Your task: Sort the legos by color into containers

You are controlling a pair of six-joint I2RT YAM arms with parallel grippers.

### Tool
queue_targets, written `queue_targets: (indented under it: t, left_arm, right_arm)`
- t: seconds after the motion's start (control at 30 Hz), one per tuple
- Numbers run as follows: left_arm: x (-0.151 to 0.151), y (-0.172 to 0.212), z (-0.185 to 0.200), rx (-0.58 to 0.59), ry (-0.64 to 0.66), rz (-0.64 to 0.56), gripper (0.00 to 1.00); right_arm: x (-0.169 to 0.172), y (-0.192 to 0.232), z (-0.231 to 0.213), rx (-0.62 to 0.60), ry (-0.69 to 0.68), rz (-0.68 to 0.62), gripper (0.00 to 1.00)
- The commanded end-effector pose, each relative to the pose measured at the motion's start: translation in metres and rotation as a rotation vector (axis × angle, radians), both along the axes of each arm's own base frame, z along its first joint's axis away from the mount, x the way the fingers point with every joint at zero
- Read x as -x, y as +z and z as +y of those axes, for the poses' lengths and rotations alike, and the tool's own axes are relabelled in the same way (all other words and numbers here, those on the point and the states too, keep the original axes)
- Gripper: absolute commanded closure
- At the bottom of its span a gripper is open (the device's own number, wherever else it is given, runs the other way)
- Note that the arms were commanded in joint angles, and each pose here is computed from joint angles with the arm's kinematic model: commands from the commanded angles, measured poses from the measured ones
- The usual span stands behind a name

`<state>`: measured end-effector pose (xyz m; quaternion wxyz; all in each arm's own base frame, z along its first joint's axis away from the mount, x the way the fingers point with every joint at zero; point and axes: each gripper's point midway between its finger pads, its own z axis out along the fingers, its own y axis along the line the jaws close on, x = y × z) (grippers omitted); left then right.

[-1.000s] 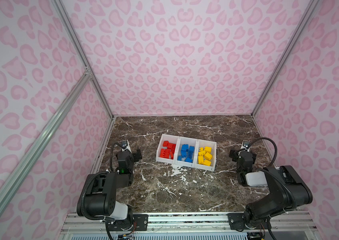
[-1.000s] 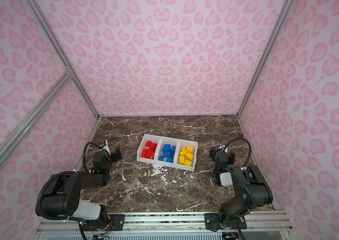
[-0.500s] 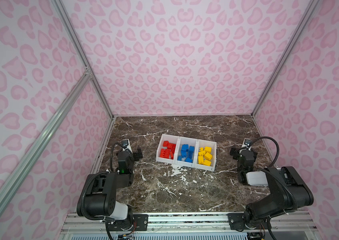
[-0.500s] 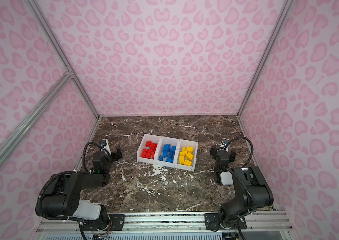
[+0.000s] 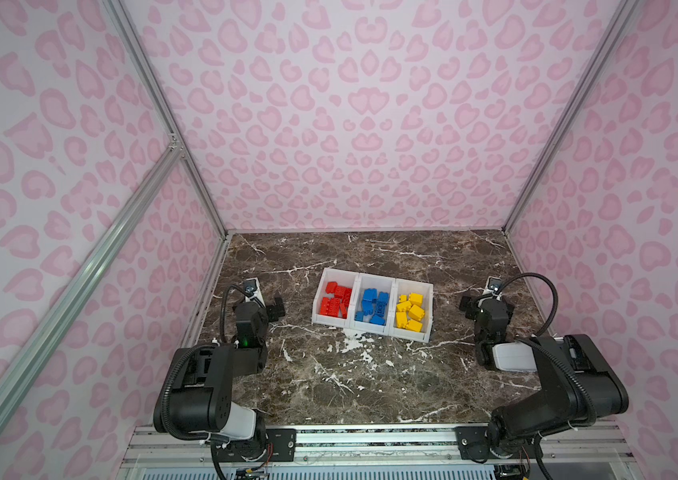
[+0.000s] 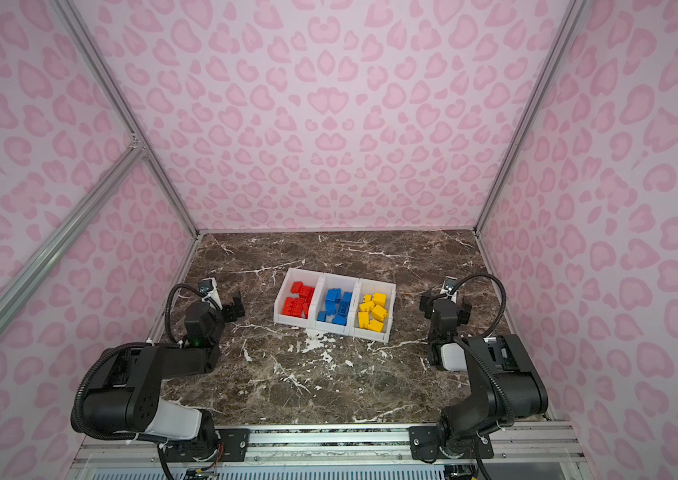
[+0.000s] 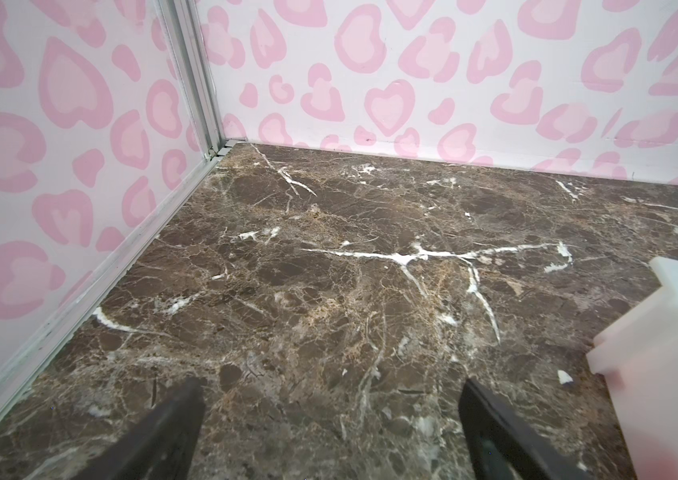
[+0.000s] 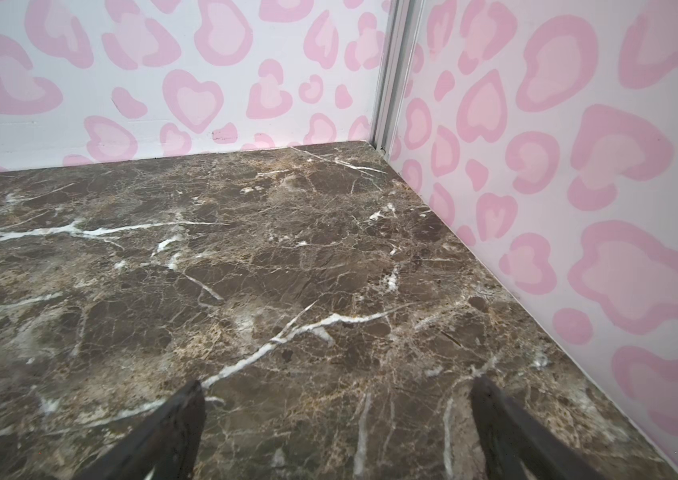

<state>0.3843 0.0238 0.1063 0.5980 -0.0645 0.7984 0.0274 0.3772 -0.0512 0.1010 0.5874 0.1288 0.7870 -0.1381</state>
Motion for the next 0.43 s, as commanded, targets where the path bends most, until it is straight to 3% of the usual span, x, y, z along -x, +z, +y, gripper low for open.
queue_targets:
  t: [0.0, 0.4]
  left_arm:
    - [-0.0031, 0.0114, -0.001, -0.01, -0.01, -0.045, 0.03]
    - [-0.0036, 0.0103, -0.0013, -0.011, -0.012, -0.039, 0.03]
  right_arm:
    - [-0.0007, 0.0015, 0.0001, -0.006, -0.004, -0.008, 0.0]
    - [-0.0011, 0.0015, 0.0001, -0.007, -0.003, -0.008, 0.0]
